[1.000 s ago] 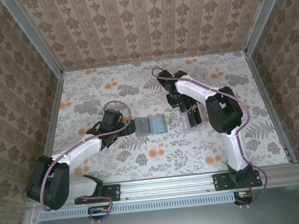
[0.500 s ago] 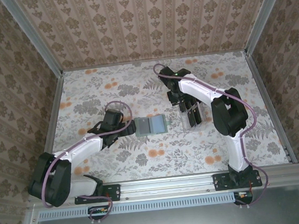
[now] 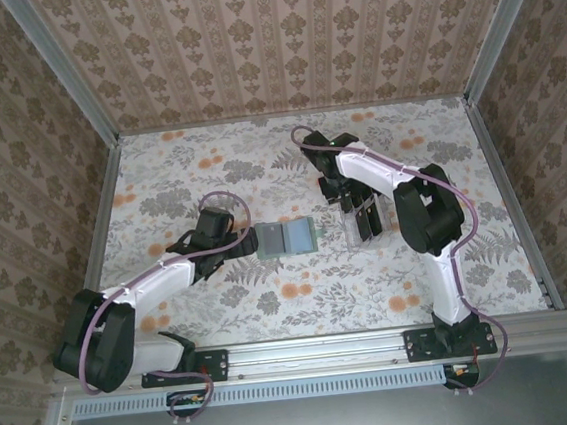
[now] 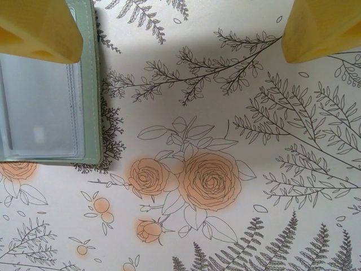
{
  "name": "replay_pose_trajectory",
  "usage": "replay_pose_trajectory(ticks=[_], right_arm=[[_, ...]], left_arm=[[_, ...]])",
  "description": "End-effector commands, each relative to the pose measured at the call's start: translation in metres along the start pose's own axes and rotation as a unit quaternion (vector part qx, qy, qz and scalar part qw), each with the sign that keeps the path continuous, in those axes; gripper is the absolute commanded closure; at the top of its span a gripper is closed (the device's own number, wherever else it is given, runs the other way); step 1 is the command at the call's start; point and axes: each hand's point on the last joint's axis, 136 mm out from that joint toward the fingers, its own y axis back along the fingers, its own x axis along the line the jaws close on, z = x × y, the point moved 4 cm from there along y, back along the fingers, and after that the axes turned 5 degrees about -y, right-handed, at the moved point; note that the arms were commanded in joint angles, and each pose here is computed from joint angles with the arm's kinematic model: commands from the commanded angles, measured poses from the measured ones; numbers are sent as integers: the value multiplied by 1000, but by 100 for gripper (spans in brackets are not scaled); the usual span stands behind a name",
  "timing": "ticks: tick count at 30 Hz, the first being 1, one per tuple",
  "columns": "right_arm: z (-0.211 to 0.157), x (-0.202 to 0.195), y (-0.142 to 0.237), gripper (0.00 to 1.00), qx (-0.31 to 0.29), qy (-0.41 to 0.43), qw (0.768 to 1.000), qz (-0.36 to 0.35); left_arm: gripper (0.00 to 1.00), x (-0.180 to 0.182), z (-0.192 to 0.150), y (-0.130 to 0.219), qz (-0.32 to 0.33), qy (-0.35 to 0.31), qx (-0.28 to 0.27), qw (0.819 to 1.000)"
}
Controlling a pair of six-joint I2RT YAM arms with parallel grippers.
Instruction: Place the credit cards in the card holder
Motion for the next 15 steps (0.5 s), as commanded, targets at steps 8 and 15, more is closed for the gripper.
replay_pose_trajectory(ticks=[8, 15], right_arm=[[-6, -3, -2, 57, 14, 4, 1000, 3], [-4, -1, 5, 65, 10, -5, 1000, 25]], left_arm=[[0, -5, 5, 2, -7, 3, -7, 1000], [0, -5, 4, 1, -8, 3, -5, 1000]])
